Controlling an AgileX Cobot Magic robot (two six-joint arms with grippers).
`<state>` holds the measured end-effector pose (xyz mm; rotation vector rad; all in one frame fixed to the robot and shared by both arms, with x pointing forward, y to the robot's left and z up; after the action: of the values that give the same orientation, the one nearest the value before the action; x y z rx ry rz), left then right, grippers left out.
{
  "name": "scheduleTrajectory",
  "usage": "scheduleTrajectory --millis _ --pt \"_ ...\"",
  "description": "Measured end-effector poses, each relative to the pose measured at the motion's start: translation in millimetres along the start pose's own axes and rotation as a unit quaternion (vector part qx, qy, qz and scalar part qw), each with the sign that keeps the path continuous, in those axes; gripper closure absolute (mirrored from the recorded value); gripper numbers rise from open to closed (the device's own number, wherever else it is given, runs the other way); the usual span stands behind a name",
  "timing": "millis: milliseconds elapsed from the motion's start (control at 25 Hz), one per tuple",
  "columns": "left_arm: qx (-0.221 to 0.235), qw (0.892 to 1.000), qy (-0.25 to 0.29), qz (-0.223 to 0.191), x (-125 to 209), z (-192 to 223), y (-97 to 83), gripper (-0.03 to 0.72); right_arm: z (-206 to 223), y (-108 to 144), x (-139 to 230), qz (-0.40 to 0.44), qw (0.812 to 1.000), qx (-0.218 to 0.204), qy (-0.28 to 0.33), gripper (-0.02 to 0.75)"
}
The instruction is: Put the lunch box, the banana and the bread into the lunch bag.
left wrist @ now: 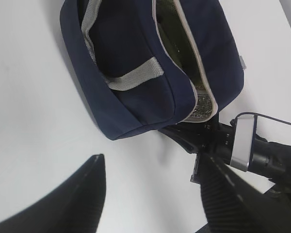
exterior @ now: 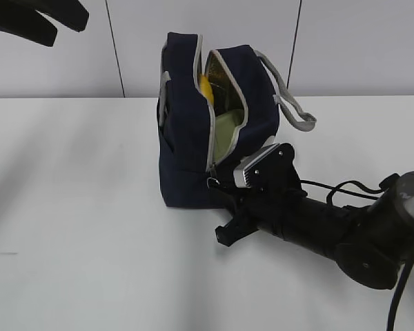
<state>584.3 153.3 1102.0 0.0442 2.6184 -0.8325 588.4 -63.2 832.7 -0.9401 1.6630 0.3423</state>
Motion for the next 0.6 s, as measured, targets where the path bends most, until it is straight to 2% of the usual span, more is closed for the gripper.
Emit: scheduleTrajectory --millis 280,600 --pt "0.000 1.000 0.000 0.000 0.0 0.0 0.0 0.243 -18.3 -0.1 -16.0 -0.007 1.000 0.001 -0.006 0.732" --pt "0.000 1.000 0.000 0.000 0.0 0.0 0.0 0.244 -29.2 7.5 -39.5 -0.051 0.998 -0.031 -0.023 0.732"
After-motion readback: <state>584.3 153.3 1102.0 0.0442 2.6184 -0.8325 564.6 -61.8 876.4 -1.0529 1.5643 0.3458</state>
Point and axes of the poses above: a point on each arm's last joint axis where the gripper is mounted, z pointing out along that axis toward the gripper, y along the wrist's bending axis when the last joint is at zero, x = y × z, the point moved 8 cm from there along z, pointing out along that axis toward the gripper, and after that the axes turned 13 degrees about -z, right-handed, at the moved point
